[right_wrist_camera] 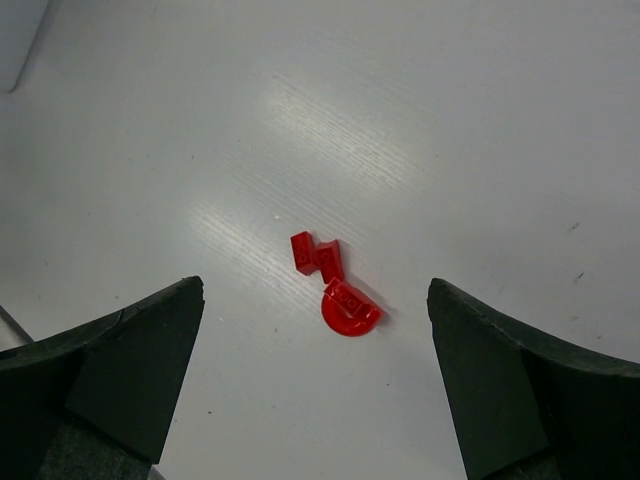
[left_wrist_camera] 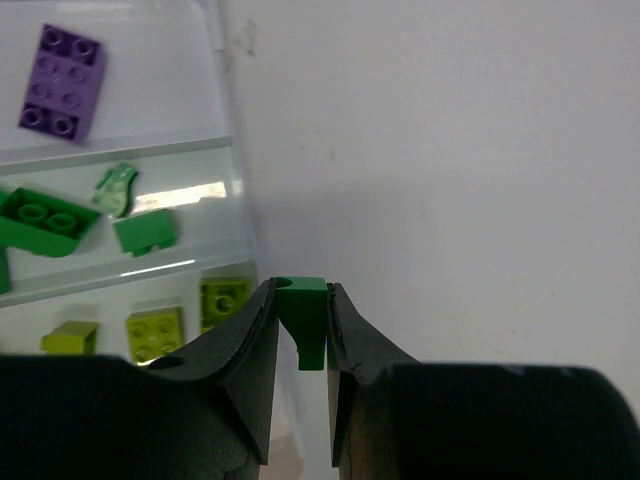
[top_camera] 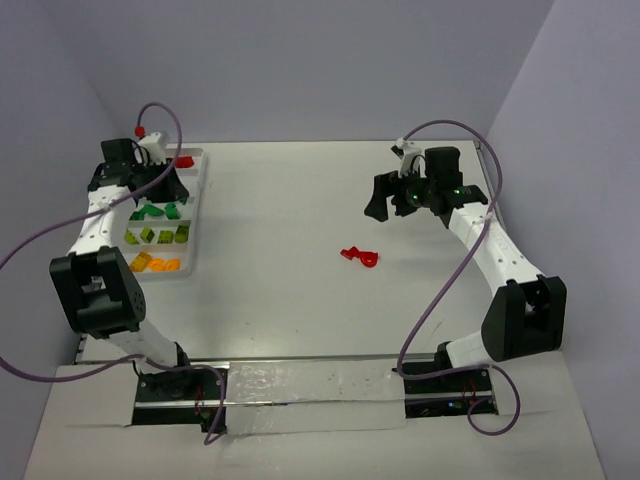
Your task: Sort the legos into containers by color
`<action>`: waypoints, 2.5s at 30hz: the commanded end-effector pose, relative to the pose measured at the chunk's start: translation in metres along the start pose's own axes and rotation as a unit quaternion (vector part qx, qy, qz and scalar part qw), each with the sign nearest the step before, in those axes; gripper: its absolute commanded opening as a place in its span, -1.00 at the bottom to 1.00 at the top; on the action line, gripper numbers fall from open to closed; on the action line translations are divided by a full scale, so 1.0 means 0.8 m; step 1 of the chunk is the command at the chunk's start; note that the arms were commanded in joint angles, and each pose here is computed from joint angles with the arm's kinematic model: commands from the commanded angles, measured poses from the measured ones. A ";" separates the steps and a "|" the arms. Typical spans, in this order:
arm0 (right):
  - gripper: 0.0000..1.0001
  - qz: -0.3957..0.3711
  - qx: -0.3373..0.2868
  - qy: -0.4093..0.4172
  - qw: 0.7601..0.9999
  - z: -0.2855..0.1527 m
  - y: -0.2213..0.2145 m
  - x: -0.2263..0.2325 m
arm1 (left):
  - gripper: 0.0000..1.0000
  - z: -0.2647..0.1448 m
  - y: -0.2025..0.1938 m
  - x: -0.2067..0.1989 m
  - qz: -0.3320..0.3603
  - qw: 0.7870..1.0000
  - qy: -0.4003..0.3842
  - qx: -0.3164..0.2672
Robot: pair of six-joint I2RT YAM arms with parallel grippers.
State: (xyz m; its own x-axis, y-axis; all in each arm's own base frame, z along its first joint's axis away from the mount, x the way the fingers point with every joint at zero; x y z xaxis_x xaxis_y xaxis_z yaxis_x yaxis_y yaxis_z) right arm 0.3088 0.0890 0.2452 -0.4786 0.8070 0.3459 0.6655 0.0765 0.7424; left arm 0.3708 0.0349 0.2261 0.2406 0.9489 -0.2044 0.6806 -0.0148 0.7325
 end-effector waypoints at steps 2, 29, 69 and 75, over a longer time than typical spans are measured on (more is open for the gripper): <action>1.00 -0.017 -0.012 0.015 1.000 0.004 0.017 0.007 | -1.00 0.023 0.008 0.039 0.018 0.999 0.031 0.016; 1.00 -0.013 0.001 0.008 1.000 0.012 0.006 0.000 | 0.03 0.095 0.008 0.092 0.016 0.994 0.101 0.026; 1.00 0.074 0.060 -0.118 0.988 -0.046 -0.067 -0.091 | 0.22 0.210 -0.129 -0.414 0.503 0.710 -0.490 -0.048; 1.00 0.076 0.062 -0.116 0.988 -0.044 -0.066 -0.091 | 0.20 0.222 -0.139 -0.435 0.535 0.690 -0.487 -0.008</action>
State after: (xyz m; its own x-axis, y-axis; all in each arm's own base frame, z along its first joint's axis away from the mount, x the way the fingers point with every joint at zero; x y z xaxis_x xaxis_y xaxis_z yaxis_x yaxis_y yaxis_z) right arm 0.2860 0.0062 0.1902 -0.2144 0.9293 0.3006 0.8109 -0.0022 0.5852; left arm 0.3341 -0.3329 0.0936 0.9787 -0.1872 0.0842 -0.1726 -0.5286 0.8312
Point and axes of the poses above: each gripper's point midway between its finger pads, its own z axis out along the fingers, its own x axis along the line the jaws close on, y = z × x, the point moved 9 cm from there along -z, back along the fingers, and after that the axes turned 4 degrees about z, right-handed, at the moved point
